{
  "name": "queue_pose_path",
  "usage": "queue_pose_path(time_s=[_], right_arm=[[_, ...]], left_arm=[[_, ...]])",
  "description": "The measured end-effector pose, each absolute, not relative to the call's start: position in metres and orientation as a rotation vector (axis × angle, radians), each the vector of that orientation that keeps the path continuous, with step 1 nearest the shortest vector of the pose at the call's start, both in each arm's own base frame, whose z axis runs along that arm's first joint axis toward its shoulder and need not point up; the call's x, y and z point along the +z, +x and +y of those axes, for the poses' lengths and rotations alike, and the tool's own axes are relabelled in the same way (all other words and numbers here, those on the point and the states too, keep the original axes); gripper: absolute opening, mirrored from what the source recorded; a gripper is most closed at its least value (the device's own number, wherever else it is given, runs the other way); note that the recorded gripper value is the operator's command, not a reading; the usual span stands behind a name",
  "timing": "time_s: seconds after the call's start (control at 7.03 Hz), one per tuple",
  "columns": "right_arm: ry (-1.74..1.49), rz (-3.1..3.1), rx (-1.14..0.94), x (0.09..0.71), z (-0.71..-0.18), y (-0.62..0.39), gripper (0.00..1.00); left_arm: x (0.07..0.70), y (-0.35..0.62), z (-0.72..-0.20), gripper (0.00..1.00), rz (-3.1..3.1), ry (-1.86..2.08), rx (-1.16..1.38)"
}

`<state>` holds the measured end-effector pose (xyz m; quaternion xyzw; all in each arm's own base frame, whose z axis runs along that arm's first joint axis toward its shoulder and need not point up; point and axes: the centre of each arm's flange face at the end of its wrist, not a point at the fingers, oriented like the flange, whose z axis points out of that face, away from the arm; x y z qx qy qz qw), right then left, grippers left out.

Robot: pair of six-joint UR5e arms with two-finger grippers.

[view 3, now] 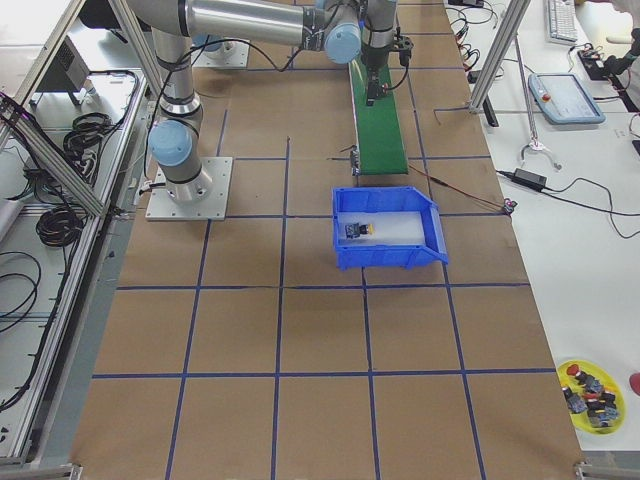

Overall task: Transport two buttons from left to right
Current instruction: 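Raise the right gripper and move it back above the conveyor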

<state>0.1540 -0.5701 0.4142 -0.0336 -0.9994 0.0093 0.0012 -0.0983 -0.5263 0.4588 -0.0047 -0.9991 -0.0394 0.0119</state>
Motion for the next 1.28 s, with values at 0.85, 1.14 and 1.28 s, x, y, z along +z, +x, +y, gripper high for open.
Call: queue_pose_path(time_s=[0.85,1.14,1.28], right_arm=[[-0.084,-3.136,0.046,0.419,-0.572,0.156,0.99],[-0.086,-3.135,0.059,0.423,-0.572,0.155,0.99],[-0.090,-3.136,0.064,0.425,-0.571,0.155,0.99]], left_arm=[[0.458,-0.098,-0.526,1.00,-3.115,-0.015,-0.126],[0.458,-0.098,-0.526,1.00,-3.115,-0.015,-0.126],[0.458,-0.098,-0.525,1.00,-3.115,-0.015,-0.126]])
